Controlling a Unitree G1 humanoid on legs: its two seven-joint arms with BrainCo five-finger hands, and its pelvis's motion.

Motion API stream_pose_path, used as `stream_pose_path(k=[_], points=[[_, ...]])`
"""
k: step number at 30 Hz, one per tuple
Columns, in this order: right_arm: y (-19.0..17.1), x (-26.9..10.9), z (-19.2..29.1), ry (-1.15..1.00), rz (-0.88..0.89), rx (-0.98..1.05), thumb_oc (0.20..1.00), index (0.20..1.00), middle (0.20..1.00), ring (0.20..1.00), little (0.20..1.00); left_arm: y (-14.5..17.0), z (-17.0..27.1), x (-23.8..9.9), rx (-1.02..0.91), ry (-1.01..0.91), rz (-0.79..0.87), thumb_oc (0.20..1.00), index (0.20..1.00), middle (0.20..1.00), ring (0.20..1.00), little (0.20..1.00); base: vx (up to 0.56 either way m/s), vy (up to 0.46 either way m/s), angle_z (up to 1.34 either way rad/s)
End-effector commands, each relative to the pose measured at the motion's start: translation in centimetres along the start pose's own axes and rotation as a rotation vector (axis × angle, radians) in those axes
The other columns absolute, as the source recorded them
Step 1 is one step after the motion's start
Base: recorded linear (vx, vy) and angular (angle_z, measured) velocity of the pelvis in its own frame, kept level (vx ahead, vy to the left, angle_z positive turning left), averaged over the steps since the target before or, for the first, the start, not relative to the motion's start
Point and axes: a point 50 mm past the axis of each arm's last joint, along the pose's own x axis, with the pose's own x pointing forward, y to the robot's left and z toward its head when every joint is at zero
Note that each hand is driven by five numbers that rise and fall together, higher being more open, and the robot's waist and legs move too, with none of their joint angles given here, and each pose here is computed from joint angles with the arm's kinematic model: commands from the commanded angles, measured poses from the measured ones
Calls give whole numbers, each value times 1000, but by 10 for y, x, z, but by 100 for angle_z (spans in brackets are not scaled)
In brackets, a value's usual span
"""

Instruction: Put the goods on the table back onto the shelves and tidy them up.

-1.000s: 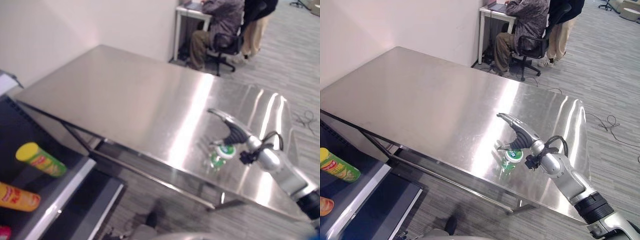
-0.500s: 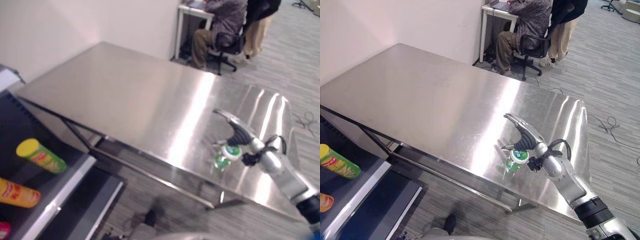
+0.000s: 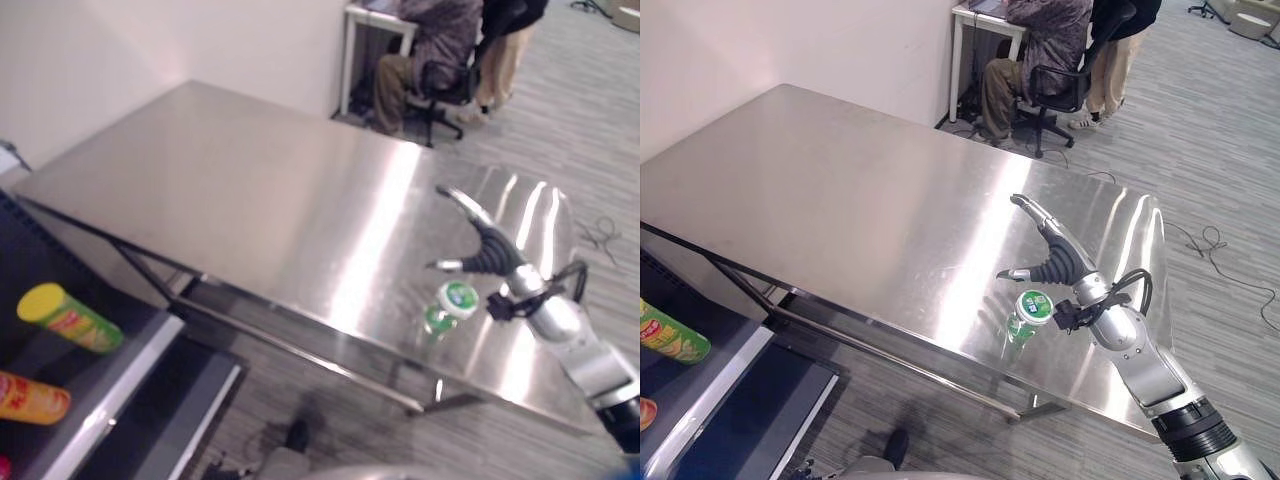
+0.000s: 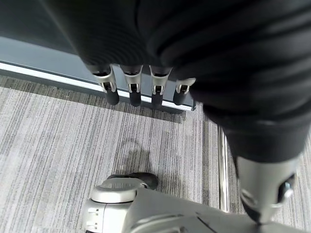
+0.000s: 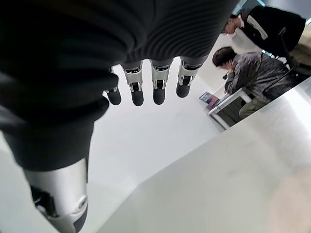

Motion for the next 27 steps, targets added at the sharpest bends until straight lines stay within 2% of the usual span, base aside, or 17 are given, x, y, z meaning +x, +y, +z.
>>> stream_pose_path(k=[1, 13, 27], points=[[-14, -6, 19, -94, 6, 10, 1000, 1000, 1000, 1000, 1000, 3, -3, 1, 17, 32, 6, 1000, 1000, 1000, 1000, 1000, 4, -7, -10], [-12, -23, 17, -55, 94, 25, 1000, 1000, 1000, 1000, 1000, 2, -10, -1, 14, 49, -9, 1000, 1000, 1000, 1000, 1000, -1, -5, -6], [12, -26, 0, 37, 175, 87, 1000, 1000, 1000, 1000, 1000, 3, -9, 0, 25, 37, -17, 1000, 1000, 1000, 1000, 1000, -1, -2, -2]])
